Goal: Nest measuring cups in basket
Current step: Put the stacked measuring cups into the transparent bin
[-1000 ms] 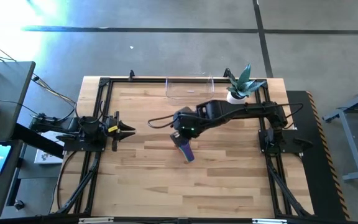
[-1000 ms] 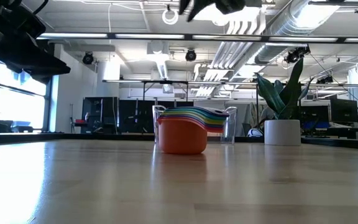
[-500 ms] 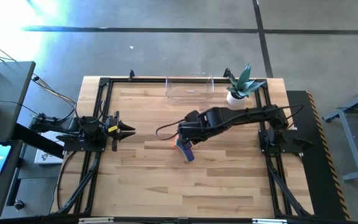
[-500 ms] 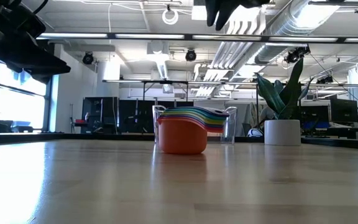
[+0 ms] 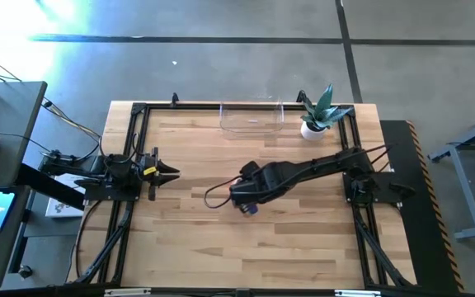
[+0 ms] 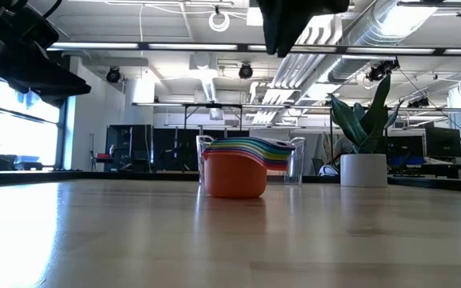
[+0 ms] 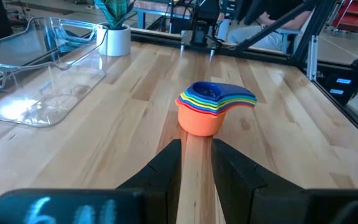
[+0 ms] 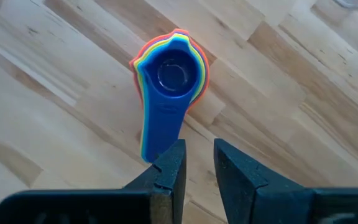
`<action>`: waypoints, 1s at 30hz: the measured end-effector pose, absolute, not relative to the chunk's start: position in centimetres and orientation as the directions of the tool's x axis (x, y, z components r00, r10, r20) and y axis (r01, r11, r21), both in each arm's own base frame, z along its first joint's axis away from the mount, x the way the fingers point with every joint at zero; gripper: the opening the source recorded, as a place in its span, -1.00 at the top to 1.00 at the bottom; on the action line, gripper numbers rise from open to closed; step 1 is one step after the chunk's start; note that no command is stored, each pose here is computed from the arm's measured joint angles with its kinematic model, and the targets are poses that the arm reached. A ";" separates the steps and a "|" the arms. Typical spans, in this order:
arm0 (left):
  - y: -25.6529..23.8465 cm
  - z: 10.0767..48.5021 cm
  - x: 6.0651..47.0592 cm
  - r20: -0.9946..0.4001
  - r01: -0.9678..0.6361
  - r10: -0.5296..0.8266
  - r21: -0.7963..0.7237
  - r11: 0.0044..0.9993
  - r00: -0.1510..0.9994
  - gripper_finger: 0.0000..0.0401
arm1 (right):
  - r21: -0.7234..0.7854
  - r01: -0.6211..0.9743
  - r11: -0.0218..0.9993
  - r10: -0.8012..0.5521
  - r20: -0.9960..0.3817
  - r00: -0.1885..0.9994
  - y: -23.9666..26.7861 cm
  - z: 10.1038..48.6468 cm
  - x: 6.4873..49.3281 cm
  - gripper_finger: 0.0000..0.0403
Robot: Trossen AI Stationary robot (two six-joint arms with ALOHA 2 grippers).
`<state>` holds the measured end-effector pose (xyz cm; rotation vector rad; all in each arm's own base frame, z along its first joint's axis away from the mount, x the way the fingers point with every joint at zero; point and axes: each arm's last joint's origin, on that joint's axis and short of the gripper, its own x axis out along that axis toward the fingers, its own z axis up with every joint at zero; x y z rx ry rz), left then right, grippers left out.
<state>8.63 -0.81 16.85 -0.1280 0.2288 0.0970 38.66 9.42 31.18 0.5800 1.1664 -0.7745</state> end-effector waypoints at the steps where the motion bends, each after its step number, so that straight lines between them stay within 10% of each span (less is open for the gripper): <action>1: -0.8 16.9 8.6 -0.232 -0.110 0.081 -0.115 0.987 0.969 0.61 | 0.006 0.788 0.615 -0.232 -0.954 0.188 9.5 30.9 38.8 0.62; 17: -0.8 16.9 8.6 -0.232 -0.110 0.081 -0.115 0.987 0.969 0.61 | 0.007 0.788 0.615 -0.227 -0.956 0.185 10.6 29.6 39.2 -0.53; 30: -0.8 16.9 8.6 -0.232 -0.110 0.081 -0.115 0.987 0.969 0.61 | 0.089 0.817 0.570 -0.189 -0.953 0.235 10.9 26.2 40.3 -0.81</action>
